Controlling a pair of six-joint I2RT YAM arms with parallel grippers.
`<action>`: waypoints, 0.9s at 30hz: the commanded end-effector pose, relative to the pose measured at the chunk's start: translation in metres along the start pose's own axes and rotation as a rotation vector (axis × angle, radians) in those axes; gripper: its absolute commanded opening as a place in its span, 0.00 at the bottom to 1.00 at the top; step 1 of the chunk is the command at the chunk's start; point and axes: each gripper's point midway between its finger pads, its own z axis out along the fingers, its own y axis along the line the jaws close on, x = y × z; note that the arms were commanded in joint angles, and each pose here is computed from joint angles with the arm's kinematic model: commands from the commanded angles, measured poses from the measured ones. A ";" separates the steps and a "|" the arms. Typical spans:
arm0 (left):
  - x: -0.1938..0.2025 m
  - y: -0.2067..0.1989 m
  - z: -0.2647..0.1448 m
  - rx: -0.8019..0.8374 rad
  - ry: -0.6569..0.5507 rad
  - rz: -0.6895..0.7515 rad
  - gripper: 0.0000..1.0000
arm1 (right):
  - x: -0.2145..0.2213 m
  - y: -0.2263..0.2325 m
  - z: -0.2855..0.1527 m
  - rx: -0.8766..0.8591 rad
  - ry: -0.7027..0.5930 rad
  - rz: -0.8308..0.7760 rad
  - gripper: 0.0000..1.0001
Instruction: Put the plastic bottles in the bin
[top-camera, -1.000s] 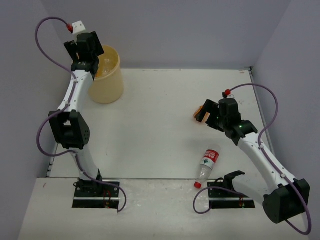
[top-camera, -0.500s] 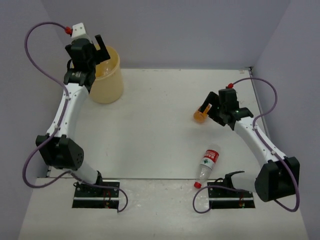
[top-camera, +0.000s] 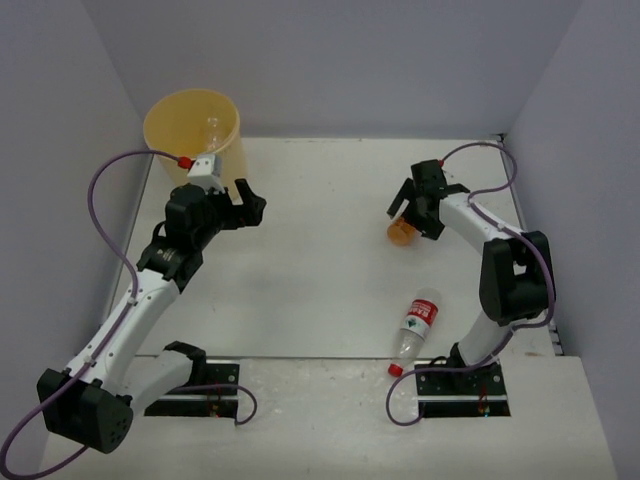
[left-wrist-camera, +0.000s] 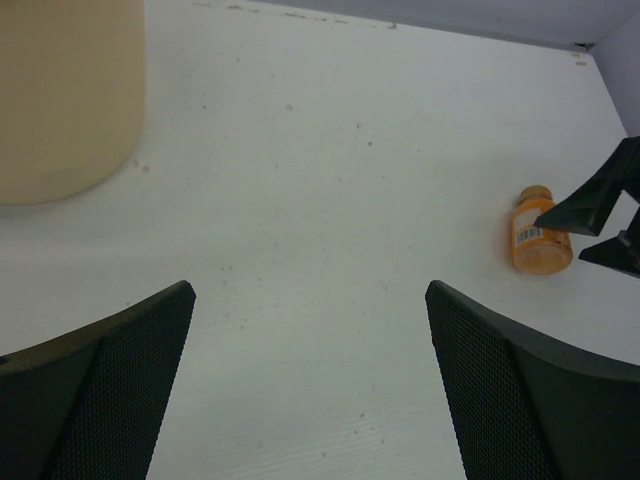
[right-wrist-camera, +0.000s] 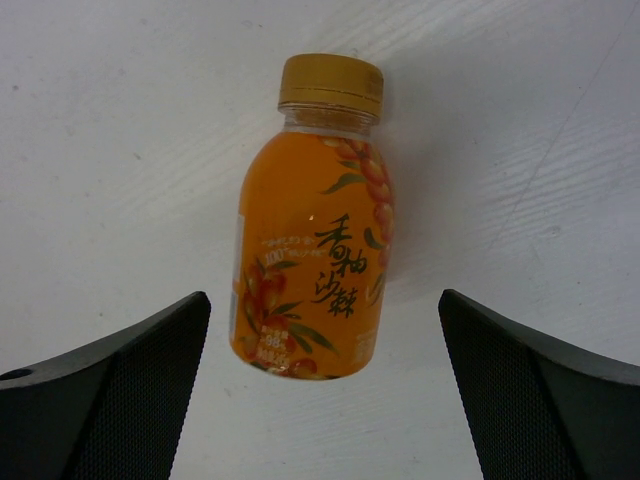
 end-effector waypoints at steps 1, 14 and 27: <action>-0.017 -0.010 -0.010 0.046 -0.067 -0.026 1.00 | -0.003 -0.007 0.008 0.052 0.000 -0.014 0.98; 0.009 -0.002 0.020 0.015 0.033 -0.039 1.00 | 0.001 -0.003 0.010 -0.015 0.000 -0.120 0.31; 0.011 -0.087 0.022 0.450 0.055 -0.101 1.00 | 0.079 0.121 -0.140 -0.952 -0.143 -0.815 0.17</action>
